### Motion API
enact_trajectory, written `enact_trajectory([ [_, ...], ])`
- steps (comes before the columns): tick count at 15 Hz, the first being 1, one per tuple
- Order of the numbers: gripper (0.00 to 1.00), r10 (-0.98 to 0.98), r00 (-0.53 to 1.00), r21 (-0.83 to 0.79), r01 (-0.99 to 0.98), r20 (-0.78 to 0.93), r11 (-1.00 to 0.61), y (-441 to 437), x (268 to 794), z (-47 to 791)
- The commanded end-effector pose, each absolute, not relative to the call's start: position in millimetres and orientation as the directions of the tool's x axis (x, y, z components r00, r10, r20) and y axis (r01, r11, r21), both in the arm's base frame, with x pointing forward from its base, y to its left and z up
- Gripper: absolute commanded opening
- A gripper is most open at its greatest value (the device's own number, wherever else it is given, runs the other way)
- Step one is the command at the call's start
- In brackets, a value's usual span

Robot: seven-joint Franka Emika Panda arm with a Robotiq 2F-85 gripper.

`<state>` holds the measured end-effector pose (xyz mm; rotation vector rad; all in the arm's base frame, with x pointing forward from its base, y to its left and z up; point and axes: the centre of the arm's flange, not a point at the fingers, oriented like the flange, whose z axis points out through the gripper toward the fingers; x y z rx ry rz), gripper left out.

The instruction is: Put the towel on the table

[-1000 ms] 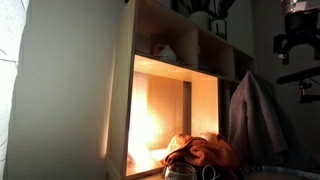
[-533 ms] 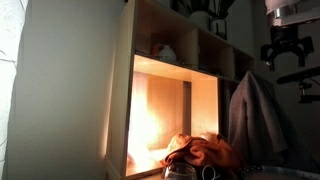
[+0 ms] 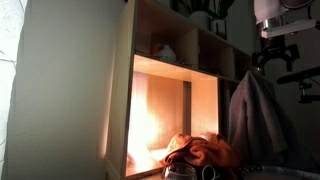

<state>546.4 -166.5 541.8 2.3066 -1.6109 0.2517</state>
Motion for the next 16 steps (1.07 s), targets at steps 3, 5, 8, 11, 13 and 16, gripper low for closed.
enact_trajectory([
  [3,1.00,-0.870,0.343,0.186,-0.938,0.355,-0.294,-169.5,572.9,545.4],
  [5,1.00,-0.871,0.342,0.196,-0.937,0.352,-0.288,-173.4,579.9,544.2],
  [8,1.00,-0.879,0.326,0.199,-0.942,0.349,-0.271,-183.3,586.4,543.8],
  [11,1.00,-0.883,0.310,0.207,-0.946,0.351,-0.250,-197.2,590.9,544.9],
  [13,1.00,-0.883,0.308,0.219,-0.945,0.355,-0.242,-204.5,592.7,545.6],
  [16,1.00,-0.883,0.297,0.223,-0.948,0.363,-0.227,-208.8,595.3,547.1],
])
